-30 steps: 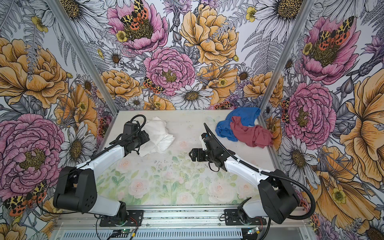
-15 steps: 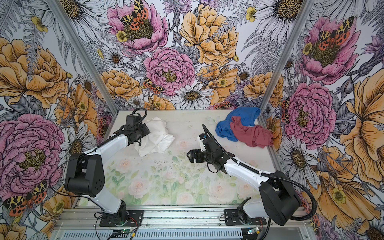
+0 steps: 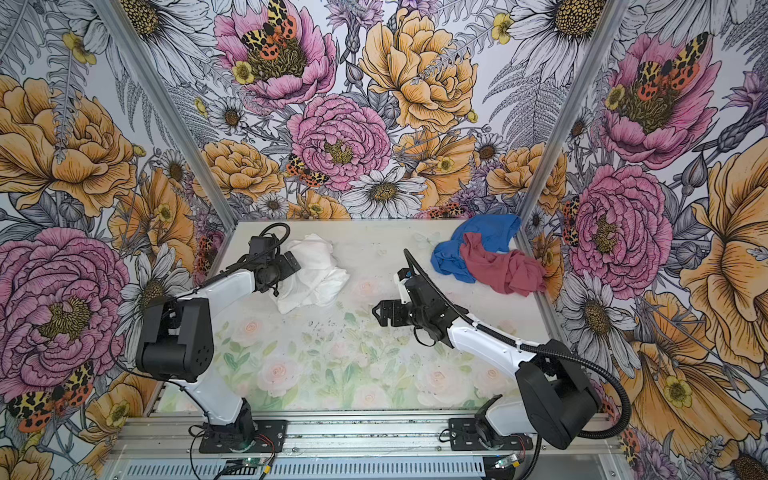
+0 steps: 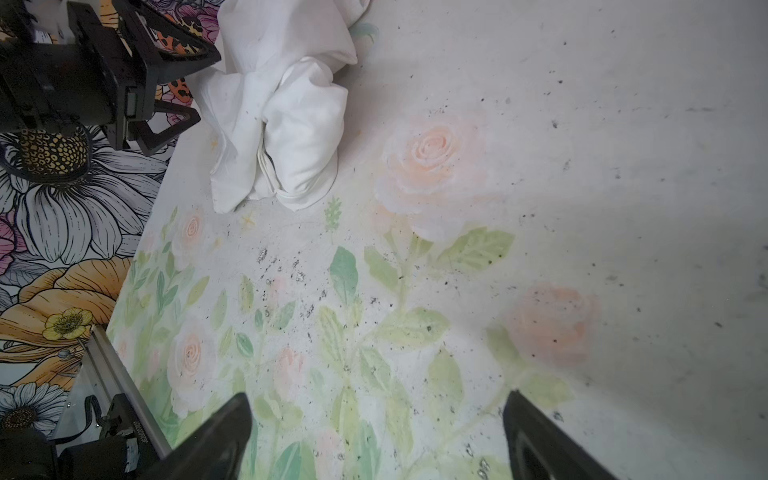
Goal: Pick out a specific cloth from the pile
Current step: 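Lower the left gripper onto the white cloth and grasp it, then lift the white cloth upward with the left gripper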
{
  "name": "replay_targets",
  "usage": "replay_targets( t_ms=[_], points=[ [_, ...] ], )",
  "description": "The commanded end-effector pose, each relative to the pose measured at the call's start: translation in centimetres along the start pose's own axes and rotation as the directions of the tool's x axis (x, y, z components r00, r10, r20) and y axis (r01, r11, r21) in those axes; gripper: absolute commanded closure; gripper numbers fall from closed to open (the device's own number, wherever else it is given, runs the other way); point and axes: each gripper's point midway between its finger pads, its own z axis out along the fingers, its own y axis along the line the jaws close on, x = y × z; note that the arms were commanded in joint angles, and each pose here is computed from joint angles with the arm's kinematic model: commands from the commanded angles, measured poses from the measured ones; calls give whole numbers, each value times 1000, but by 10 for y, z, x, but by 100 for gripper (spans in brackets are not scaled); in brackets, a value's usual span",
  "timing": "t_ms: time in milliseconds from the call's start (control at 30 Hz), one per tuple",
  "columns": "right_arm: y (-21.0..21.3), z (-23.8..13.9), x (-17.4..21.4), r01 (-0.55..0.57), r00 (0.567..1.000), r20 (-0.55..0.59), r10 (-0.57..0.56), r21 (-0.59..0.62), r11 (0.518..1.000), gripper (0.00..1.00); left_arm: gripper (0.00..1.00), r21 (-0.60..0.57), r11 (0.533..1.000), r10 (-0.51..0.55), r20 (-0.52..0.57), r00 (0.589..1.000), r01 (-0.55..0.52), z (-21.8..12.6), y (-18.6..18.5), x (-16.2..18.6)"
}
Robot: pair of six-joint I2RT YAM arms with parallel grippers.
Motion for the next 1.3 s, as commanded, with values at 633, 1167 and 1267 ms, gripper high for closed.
replay_targets(
  t_ms=[633, 1167, 1267],
  points=[
    [15, -15, -14, 12, 998, 55, -10, -40, 999, 5, 100, 239, 971, -61, 308, 949, -15, -145, -83, -129],
    [24, -33, -30, 28, 994, 109, -23, -42, 999, 6, 100, 348, 927, -201, 775, 599, -138, -359, -145, -341],
    [21, -31, -28, 24, 995, 102, -21, -34, 999, 6, 100, 368, 925, -261, 797, 544, -95, -370, -125, -361]
  ],
)
